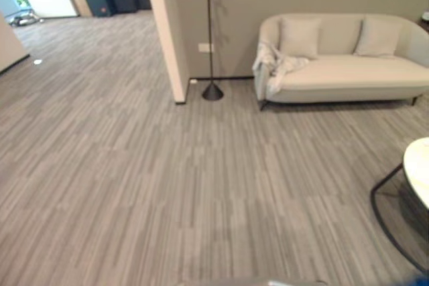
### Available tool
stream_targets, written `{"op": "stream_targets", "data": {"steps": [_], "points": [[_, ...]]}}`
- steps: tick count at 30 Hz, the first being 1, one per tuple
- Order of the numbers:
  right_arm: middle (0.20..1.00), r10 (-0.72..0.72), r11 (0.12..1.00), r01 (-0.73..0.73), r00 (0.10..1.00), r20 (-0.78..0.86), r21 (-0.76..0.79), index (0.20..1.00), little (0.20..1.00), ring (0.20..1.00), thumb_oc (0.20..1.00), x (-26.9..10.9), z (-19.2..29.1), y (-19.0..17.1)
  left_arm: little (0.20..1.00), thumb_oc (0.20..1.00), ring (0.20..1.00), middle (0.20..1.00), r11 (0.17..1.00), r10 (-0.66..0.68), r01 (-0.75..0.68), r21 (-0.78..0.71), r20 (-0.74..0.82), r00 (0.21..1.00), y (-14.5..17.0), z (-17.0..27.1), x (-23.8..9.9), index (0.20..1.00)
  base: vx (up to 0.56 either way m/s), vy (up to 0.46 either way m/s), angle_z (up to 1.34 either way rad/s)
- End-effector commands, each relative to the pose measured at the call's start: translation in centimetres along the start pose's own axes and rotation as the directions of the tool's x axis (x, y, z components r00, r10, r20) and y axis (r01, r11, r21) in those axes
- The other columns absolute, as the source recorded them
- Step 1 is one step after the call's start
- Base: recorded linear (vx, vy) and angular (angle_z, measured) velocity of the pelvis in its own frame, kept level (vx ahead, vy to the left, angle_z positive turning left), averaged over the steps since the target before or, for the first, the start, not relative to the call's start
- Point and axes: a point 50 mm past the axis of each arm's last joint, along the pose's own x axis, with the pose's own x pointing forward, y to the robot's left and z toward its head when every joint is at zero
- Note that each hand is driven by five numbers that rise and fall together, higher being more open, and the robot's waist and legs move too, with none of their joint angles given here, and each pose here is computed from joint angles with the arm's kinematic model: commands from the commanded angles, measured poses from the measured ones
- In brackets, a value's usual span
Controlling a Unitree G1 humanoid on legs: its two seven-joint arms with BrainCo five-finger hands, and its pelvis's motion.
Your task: Hang the clothes on the sofa on the clothes rack.
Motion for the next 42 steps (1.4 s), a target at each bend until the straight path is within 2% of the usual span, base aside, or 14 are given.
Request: {"op": "stream_targets", "data": {"steps": [1, 7, 12, 20, 42], "points": [[1.0, -0.014, 0.995, 0.015, 1.0, -0.013, 0.096, 1.0, 1.0, 1.0, 1.0, -0.1, 0.0, 1.6, 1.0, 1.0, 1.0, 1.0, 0.999, -0.041, 0.041, -0.017, -0.02, 0.999, -2.0, 0.2, 0.3, 1.0, 0.02, -0.002, -0.04], [1.0, -0.01, 0.999, 0.01, 1.0, -0.009, 0.031, 1.0, 1.0, 1.0, 1.0, -0.1, -0.1, 1.7, 1.0, 1.0, 1.0, 1.0, 0.996, -0.054, 0.056, 0.065, -0.038, 0.998, -2.4, 0.0, 0.3, 1.0, 0.01, 0.002, -0.07], [1.0, -0.02, 0.993, 0.017, 0.999, -0.029, -0.119, 1.0, 1.0, 1.0, 1.0, 0.0, -0.6, 1.3, 1.0, 1.0, 1.0, 1.0, 0.984, -0.074, 0.076, 0.163, -0.018, 0.997, -3.0, 0.7, 0.4, 1.0, 0.0, 0.002, -0.11], [1.0, 0.006, 0.948, -0.014, 1.0, -0.028, -0.317, 1.0, 1.0, 1.0, 1.0, 0.0, -0.7, 1.7, 1.0, 1.0, 1.0, 1.0, 0.974, -0.076, 0.08, 0.21, -0.029, 0.997, -3.0, 0.6, 0.4, 1.0, 0.0, 0.0, -0.01], [1.0, 0.024, 0.909, -0.035, 0.999, -0.034, -0.416, 1.0, 1.0, 1.0, 1.0, 0.1, -0.7, 2.2, 1.0, 1.0, 1.0, 1.0, 0.972, -0.047, 0.052, 0.228, -0.029, 0.998, -2.5, 0.8, 0.3, 1.0, 0.0, 0.0, 0.0]]}}
